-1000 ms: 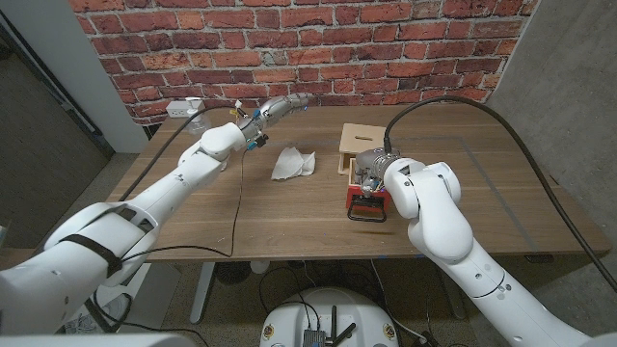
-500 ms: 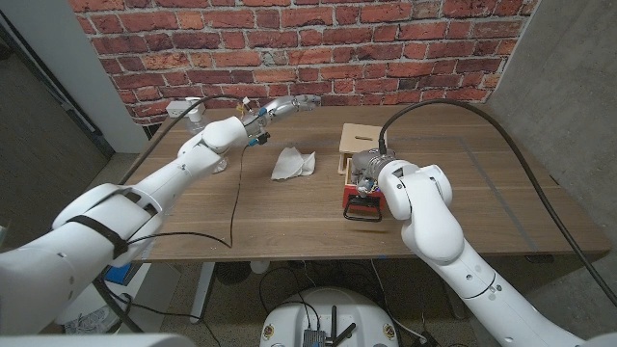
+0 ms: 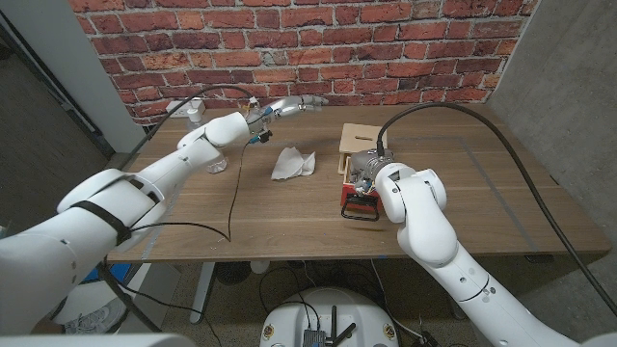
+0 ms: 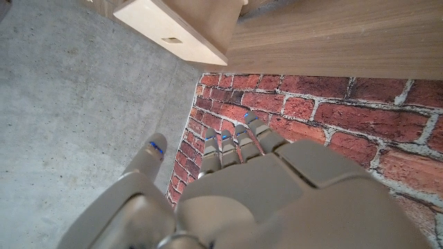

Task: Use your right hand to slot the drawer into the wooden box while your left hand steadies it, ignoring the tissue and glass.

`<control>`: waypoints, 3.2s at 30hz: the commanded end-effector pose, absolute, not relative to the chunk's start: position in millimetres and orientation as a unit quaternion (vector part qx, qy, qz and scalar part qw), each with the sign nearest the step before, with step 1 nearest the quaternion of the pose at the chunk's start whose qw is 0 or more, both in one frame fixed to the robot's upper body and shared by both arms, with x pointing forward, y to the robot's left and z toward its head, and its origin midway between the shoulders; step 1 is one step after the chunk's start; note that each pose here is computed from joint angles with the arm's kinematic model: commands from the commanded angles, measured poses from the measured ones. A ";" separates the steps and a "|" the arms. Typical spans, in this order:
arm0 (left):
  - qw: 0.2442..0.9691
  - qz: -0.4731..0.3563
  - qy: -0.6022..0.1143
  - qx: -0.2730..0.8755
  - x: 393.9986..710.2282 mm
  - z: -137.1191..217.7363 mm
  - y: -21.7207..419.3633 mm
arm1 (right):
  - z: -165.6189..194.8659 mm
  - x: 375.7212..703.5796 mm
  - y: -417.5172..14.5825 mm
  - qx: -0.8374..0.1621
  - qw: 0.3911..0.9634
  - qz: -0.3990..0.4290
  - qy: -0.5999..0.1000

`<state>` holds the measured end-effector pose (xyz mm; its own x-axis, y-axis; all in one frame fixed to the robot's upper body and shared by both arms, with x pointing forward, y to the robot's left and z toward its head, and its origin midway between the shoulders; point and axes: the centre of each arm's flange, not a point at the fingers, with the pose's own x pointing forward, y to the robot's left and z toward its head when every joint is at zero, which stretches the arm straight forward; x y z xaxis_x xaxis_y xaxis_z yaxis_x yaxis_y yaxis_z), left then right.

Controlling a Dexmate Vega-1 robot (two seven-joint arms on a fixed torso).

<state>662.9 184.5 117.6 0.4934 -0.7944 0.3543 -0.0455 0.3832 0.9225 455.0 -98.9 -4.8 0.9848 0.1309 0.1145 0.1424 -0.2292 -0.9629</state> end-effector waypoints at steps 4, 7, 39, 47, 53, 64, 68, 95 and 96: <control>0.646 -0.273 -0.449 0.554 661.8 114.7 167.1 | -9.4 457.5 -99.0 -0.780 0.619 -0.011 -0.092; 0.631 -0.272 -0.452 0.569 661.3 113.8 164.7 | -9.4 457.1 -99.7 -0.779 0.620 -0.012 -0.093; 0.509 -0.288 -0.427 0.689 671.7 99.2 136.9 | -5.5 453.9 -97.1 -0.775 0.624 -0.005 -0.099; 0.500 -0.289 -0.420 0.701 674.5 96.1 132.3 | -5.1 457.9 -97.5 -0.773 0.627 -0.003 -0.098; 0.489 -0.286 -0.420 0.709 675.4 96.0 129.5 | -5.2 460.8 -97.8 -0.771 0.629 0.000 -0.099; 0.466 -0.280 -0.426 0.723 675.8 95.5 124.4 | -3.3 466.2 -97.9 -0.764 0.637 0.003 -0.102; 0.461 -0.278 -0.426 0.727 676.7 95.2 122.7 | -3.0 467.2 -98.7 -0.763 0.639 0.004 -0.102; 0.456 -0.282 -0.406 0.740 680.8 94.1 115.2 | 1.6 478.1 -98.2 -0.767 0.631 0.015 -0.117; 0.456 -0.283 -0.406 0.740 680.7 94.2 115.1 | 1.9 478.5 -98.1 -0.766 0.632 0.016 -0.119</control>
